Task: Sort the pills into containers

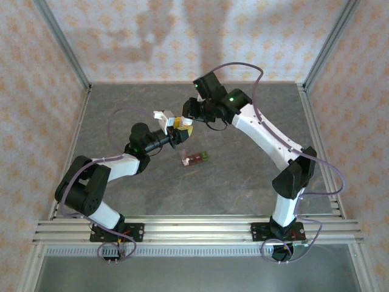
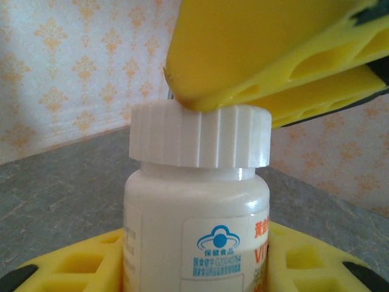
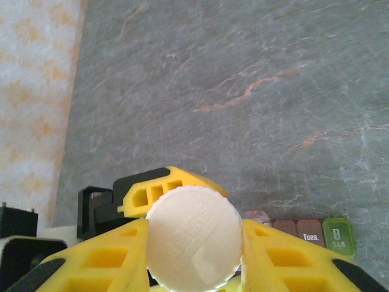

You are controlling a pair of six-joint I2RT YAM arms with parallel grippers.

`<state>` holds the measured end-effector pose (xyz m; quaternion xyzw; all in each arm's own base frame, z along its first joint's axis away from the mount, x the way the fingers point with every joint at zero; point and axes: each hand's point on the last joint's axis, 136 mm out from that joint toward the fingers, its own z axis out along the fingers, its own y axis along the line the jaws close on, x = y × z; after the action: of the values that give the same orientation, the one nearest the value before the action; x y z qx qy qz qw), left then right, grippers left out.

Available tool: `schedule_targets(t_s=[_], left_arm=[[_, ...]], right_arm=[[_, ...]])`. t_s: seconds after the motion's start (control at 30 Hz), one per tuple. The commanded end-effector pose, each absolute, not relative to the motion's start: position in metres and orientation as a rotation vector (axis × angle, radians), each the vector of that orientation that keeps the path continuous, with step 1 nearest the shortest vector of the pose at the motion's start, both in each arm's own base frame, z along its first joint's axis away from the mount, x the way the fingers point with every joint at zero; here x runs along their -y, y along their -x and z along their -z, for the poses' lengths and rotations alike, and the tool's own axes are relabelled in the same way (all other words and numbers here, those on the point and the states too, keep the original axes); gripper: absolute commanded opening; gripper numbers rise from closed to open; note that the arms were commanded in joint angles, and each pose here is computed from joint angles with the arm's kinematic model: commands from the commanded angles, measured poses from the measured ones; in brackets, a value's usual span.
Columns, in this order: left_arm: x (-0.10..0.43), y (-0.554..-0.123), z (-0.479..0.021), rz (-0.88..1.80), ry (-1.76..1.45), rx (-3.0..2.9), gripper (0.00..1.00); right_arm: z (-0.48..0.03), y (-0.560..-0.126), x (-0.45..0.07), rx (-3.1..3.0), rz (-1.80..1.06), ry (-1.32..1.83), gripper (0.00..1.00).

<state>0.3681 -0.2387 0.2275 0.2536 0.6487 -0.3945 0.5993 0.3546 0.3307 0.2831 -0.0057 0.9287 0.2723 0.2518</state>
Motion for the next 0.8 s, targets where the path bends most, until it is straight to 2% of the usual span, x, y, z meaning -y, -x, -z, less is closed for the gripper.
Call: schedule_targets(t_s=[0.0, 0.1, 0.2, 0.3, 0.47, 0.77], left_arm=[[0.241, -0.364, -0.264, 0.9, -0.612, -1.367, 0.0], [0.24, -0.364, -0.262, 0.896, -0.611, -1.371, 0.0], [0.24, -0.363, -0.263, 0.896, -0.61, -1.367, 0.0], [0.239, -0.363, -0.264, 0.897, -0.611, -1.365, 0.0], [0.24, -0.362, -0.263, 0.902, -0.618, -1.364, 0.0], [0.243, -0.362, -0.264, 0.926, -0.629, -1.361, 0.0]], right_arm=[[-0.283, -0.34, -0.348, -2.527, -0.802, -0.098, 0.37], [-0.297, -0.344, -0.34, -2.5, -0.776, -0.08, 0.42], [-0.315, -0.347, -0.325, -2.459, -0.778, -0.082, 0.6], [-0.333, -0.35, -0.306, -2.403, -0.797, -0.089, 0.7], [-0.349, -0.349, -0.291, -2.358, -0.863, 0.013, 0.75], [-0.325, -0.355, -0.298, -2.491, -0.903, 0.273, 0.76]])
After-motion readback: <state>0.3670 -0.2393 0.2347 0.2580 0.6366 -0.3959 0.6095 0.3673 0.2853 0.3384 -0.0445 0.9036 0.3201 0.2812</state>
